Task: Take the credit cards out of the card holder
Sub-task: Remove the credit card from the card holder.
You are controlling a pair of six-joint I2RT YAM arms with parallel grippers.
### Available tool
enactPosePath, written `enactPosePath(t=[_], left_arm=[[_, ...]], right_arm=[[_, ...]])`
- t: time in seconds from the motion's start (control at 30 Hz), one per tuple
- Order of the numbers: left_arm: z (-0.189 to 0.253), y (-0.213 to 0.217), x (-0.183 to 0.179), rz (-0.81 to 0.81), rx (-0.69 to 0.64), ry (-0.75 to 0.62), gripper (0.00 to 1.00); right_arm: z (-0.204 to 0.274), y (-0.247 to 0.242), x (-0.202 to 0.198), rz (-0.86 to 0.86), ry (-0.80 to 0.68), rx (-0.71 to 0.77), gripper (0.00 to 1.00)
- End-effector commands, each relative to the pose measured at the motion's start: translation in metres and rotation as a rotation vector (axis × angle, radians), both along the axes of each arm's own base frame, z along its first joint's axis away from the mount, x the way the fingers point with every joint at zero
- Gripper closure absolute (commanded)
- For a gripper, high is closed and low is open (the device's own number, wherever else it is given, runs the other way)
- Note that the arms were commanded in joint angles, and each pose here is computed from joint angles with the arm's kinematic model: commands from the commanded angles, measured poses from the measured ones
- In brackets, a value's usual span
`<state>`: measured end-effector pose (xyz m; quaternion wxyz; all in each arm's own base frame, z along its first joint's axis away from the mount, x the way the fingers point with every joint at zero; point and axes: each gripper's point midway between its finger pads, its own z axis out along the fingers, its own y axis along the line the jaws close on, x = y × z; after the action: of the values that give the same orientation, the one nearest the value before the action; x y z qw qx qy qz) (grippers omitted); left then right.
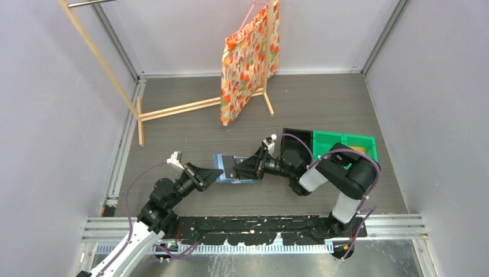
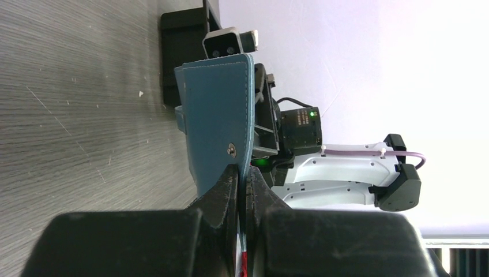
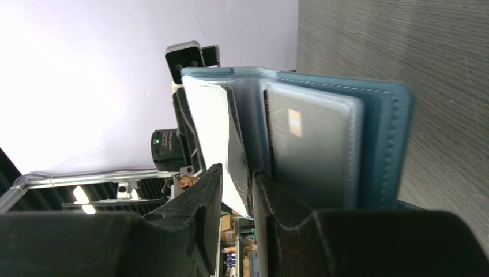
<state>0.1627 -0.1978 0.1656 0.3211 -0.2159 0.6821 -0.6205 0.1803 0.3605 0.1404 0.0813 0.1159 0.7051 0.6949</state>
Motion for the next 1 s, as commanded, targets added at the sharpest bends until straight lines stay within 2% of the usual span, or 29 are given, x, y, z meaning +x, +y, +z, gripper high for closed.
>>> enactPosePath(t=[0.0, 0.27, 0.6, 0.97], left_arm=[[0.003, 0.001, 0.001, 0.005, -0.006, -0.025, 1.0], [0.0, 0.002, 0.001, 0.008, 0.004, -0.014, 0.99], [-0.003, 0.004, 0.003, 0.022, 0.011, -0.007, 0.99], [-0.009, 0.01, 0.005, 0.054, 0.025, 0.01, 0.99]], right_arm=[[0.042, -0.003, -0.002, -0.004, -0.087, 0.11, 0.7], [0.054, -0.006, -0.003, -0.009, -0.099, 0.136, 0.79], [0.052, -0.01, -0.002, -0.029, -0.09, 0.131, 0.99], [0.036, -0.023, 0.003, -0.076, -0.066, 0.094, 0.99]])
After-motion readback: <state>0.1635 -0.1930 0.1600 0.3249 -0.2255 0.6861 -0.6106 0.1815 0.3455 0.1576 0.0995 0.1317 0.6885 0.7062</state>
